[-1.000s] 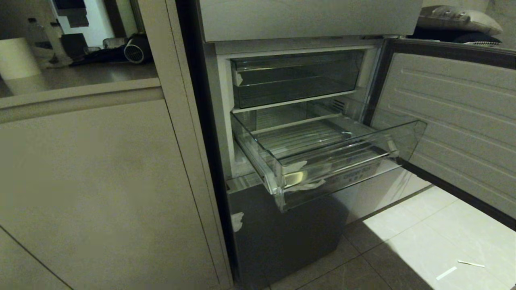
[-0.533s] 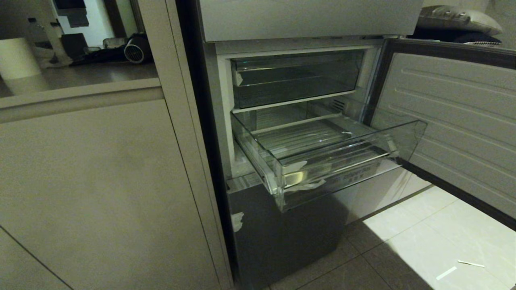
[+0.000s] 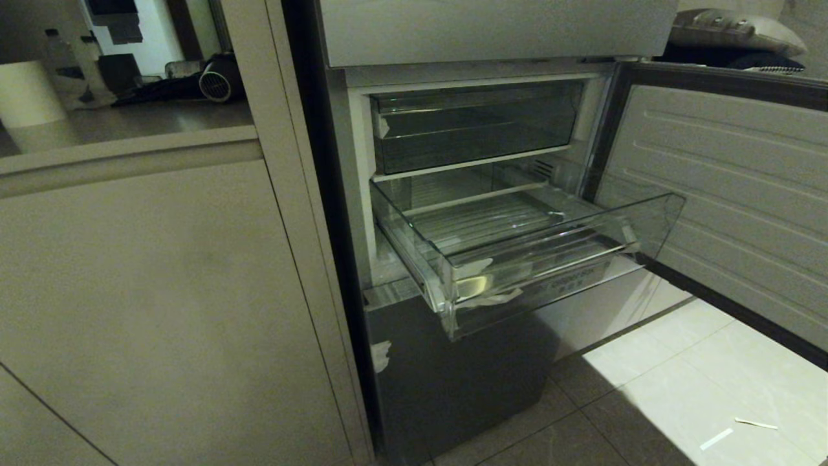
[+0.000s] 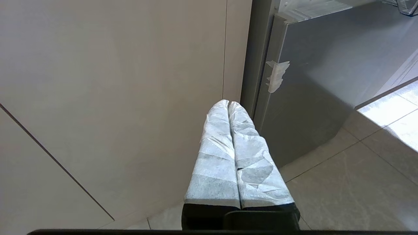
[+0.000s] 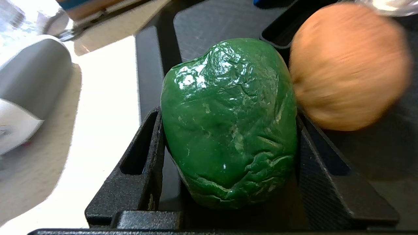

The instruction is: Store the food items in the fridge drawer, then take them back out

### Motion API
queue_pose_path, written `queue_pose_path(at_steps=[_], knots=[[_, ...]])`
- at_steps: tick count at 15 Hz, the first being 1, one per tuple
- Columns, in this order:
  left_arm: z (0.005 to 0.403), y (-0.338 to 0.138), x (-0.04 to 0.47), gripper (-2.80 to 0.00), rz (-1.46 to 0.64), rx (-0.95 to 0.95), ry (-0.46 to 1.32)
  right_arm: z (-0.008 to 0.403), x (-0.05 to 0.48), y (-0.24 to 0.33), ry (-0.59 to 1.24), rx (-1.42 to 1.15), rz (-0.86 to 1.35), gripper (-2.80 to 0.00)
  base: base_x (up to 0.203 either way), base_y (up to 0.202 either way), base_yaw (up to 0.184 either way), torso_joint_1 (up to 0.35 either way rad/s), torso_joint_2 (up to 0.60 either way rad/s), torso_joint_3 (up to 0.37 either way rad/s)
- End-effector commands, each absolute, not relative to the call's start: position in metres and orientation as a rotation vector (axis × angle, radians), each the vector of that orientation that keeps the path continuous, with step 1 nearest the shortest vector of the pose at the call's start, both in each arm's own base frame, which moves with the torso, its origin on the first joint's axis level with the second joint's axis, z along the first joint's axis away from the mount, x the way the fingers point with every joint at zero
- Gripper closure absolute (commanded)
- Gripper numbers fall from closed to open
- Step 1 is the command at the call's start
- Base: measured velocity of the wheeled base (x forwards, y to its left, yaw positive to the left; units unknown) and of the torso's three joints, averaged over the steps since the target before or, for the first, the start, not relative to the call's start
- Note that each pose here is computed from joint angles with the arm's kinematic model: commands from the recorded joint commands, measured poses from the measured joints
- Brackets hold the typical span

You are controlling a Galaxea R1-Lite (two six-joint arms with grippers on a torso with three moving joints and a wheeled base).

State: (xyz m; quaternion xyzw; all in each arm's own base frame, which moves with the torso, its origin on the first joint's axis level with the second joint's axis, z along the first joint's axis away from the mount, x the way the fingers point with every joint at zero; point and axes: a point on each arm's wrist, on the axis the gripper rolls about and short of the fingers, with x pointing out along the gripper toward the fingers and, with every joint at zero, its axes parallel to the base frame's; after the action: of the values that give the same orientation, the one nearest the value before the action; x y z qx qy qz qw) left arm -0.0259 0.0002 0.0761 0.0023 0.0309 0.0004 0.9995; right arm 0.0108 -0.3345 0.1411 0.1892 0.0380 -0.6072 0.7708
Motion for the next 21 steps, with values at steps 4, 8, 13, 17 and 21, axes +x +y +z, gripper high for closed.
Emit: queue_pose_path(at_steps=[4,8,13,17,21], knots=[[0.077,0.000,-0.026,0.00,0.001,0.005,0.062,0.180,0.010,-0.275,0.011,0.327,-1.305,0.00,0.000,0.000,0.000,0.000,0.00,0.000],[0.077,0.000,-0.026,0.00,0.001,0.005,0.062,0.189,0.015,-0.203,-0.008,0.293,-1.218,0.00,0.000,0.000,0.000,0.000,0.00,0.000],[0.076,0.000,-0.026,0.00,0.001,0.005,0.063,0.171,0.044,-0.117,0.012,0.267,-0.904,0.00,0.000,0.000,0.000,0.000,0.00,0.000],[0.076,0.000,-0.026,0.00,0.001,0.005,0.063,0.165,0.064,-0.073,0.030,0.242,-0.567,0.00,0.000,0.000,0.000,0.000,0.00,0.000],[0.077,0.000,-0.026,0.00,0.001,0.005,0.061,0.189,0.088,-0.043,0.060,0.227,-0.175,0.00,0.000,0.000,0.000,0.000,0.00,0.000]])
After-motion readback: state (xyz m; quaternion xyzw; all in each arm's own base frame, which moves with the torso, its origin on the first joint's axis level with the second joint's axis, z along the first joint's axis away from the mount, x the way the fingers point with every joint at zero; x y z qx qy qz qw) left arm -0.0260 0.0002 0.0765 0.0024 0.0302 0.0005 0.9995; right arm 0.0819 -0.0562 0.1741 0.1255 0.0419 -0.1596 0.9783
